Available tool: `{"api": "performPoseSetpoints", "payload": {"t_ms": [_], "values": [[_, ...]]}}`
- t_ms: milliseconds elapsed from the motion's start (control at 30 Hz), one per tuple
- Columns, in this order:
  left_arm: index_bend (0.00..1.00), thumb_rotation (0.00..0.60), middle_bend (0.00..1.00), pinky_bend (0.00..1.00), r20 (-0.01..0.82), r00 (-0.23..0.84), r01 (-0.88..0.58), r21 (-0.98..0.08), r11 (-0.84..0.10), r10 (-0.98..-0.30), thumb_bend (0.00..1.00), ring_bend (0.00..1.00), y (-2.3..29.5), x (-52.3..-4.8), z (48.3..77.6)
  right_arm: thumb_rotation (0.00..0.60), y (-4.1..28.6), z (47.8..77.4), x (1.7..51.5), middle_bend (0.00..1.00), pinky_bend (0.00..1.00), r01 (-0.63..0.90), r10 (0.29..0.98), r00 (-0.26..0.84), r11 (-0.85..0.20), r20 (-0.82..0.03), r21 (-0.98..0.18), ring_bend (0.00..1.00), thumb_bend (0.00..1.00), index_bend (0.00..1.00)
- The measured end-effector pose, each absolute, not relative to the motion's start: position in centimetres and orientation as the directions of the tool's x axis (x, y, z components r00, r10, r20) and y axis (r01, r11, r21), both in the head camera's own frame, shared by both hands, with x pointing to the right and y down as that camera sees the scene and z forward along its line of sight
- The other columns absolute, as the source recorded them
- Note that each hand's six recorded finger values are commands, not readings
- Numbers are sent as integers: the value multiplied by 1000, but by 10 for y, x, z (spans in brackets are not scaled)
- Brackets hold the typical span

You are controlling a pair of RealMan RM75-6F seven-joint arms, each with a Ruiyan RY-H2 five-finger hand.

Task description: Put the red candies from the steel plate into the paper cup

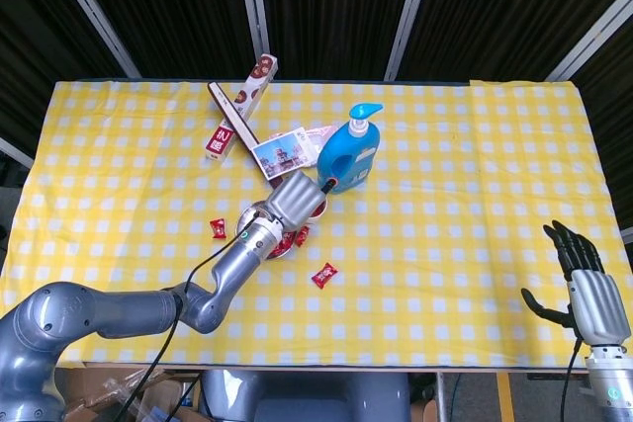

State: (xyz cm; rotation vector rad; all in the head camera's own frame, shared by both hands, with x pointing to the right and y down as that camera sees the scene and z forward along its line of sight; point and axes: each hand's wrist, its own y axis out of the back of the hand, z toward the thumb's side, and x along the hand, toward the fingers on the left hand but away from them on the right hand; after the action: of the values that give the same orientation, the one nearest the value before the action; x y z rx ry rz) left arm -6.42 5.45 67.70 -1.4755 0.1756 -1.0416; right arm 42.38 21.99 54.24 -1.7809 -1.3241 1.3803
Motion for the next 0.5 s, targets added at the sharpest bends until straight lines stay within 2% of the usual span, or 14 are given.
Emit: {"api": "performPoseSetpoints", "payload": {"t_ms": [133,367,500], "values": [[109,600,685,916,476,584,449,-864,-226,-657,225,891,55,-65,673,600,220,542,424,0,0,377,911,0,-381,-411,-844,0,336,0],[161,600,862,942,456,621,378,-887,-265,-637,234,954,68,-65,657,600,220,541,424,0,0,376,912,2,-380,-409,-845,0,336,0],[175,600,883,950,462,640,343,-887,-311,-614,342,965,85,-70,647,600,220,541,424,0,0,375,914,4,-378,-407,-846,0,336,0]]}}
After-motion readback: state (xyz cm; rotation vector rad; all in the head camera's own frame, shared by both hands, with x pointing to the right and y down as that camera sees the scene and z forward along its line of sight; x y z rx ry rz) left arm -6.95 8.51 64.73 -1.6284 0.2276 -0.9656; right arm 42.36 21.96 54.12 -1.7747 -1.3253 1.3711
